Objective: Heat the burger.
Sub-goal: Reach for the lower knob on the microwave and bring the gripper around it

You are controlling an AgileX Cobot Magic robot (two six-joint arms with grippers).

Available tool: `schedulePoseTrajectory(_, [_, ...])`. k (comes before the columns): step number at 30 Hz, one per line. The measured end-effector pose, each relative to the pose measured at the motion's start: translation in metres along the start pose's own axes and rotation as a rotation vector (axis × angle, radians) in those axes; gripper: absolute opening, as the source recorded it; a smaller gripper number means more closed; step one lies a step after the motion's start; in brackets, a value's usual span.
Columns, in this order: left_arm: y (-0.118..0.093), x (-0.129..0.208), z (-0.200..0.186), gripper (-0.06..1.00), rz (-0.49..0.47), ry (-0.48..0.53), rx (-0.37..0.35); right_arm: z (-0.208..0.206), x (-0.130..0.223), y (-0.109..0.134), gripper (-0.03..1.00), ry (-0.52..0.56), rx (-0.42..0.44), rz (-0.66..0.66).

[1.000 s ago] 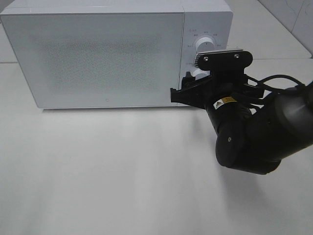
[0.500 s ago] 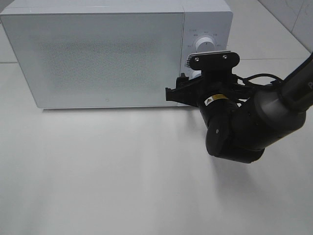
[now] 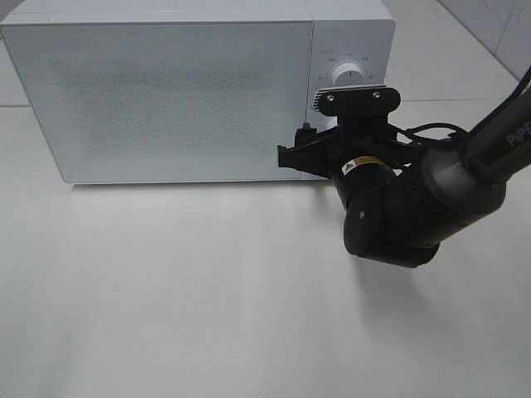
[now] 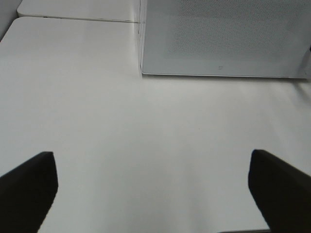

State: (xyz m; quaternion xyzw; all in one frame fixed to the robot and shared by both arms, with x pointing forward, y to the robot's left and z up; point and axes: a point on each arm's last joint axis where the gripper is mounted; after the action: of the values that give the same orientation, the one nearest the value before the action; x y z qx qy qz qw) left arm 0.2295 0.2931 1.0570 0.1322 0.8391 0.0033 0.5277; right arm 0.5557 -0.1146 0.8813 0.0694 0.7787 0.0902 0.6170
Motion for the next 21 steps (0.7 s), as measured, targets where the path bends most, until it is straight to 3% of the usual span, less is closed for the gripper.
schedulePoseTrajectory(13, [0.0001, 0.0000, 0.0000, 0.99, 0.000, 0.000, -0.001, 0.0028, -0.0011, -0.0039, 0.70, 0.001, 0.017, 0.005])
schedulePoseTrajectory(18, [0.0001, 0.0000, 0.0000, 0.99, 0.000, 0.000, -0.001, 0.0028, -0.0011, -0.0047, 0.60, 0.000, 0.025, 0.010])
schedulePoseTrajectory(20, [0.0001, 0.0000, 0.0000, 0.99, 0.000, 0.000, -0.001, 0.0028, -0.0016, -0.0047, 0.48, -0.005, 0.025, 0.008])
schedulePoseTrajectory(21, [0.0001, 0.0000, 0.0000, 0.99, 0.000, 0.000, -0.001, 0.0028, -0.0016, -0.0047, 0.48, -0.005, 0.025, 0.008])
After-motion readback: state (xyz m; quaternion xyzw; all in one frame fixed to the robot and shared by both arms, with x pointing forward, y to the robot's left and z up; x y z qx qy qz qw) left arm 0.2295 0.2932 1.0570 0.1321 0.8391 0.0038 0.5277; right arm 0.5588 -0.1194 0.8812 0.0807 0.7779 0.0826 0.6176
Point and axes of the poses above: a point on each arm's last joint axis where the gripper is mounted, z pointing out along that axis toward the gripper, y along the wrist's bending axis when the last joint is at zero, x = y × z, and after that the axes turned 15 degrees about z, right-handed
